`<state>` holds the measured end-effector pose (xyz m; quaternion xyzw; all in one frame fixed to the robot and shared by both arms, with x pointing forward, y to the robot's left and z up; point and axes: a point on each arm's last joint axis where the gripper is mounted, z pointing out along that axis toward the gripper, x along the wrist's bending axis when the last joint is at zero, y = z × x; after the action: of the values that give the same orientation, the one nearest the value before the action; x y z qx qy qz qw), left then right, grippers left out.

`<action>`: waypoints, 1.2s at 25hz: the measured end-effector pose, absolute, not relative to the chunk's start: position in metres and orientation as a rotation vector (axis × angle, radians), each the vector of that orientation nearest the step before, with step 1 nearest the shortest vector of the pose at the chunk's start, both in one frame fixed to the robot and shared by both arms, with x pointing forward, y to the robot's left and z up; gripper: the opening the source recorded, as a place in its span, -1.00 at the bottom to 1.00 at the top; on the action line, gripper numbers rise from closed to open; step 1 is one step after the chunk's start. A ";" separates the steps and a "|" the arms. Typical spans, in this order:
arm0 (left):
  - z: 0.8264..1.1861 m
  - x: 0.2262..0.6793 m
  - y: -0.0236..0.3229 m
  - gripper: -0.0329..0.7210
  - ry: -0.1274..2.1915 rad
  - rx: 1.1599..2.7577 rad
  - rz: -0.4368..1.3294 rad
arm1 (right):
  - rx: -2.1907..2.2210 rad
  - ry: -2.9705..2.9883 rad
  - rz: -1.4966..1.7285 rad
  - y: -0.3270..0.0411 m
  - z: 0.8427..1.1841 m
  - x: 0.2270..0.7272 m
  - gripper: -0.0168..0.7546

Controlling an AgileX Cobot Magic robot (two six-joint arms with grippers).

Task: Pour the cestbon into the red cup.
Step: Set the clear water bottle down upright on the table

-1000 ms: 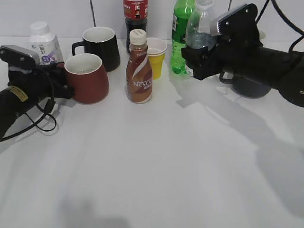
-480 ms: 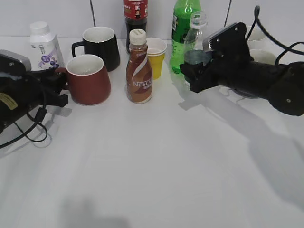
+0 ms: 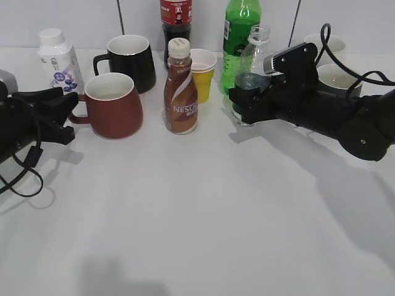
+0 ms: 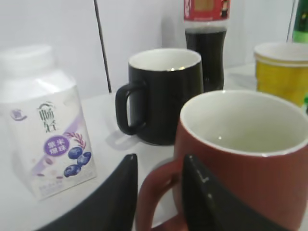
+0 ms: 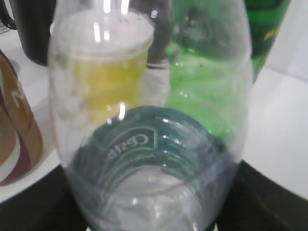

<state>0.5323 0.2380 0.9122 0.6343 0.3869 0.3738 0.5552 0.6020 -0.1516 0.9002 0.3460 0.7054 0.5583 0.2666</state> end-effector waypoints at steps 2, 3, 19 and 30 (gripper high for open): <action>0.915 0.528 0.239 -0.27 0.911 1.490 0.886 | 0.935 1.899 1.524 -0.151 0.899 0.602 0.28; 0.916 0.526 0.239 -0.27 0.911 1.490 0.886 | 0.927 1.901 1.533 -0.150 0.899 0.602 0.29; 0.929 0.503 0.242 -0.27 0.904 1.479 0.889 | 0.974 1.980 1.494 -0.155 0.905 0.584 0.76; 0.978 0.481 0.248 -0.27 1.044 1.409 0.827 | 1.177 2.056 1.394 -0.175 0.920 0.532 0.75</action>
<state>0.4810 0.2485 0.9784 0.5994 0.4439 0.3516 0.5658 0.5317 -0.1755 0.9198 0.4201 0.7335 0.4975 0.1951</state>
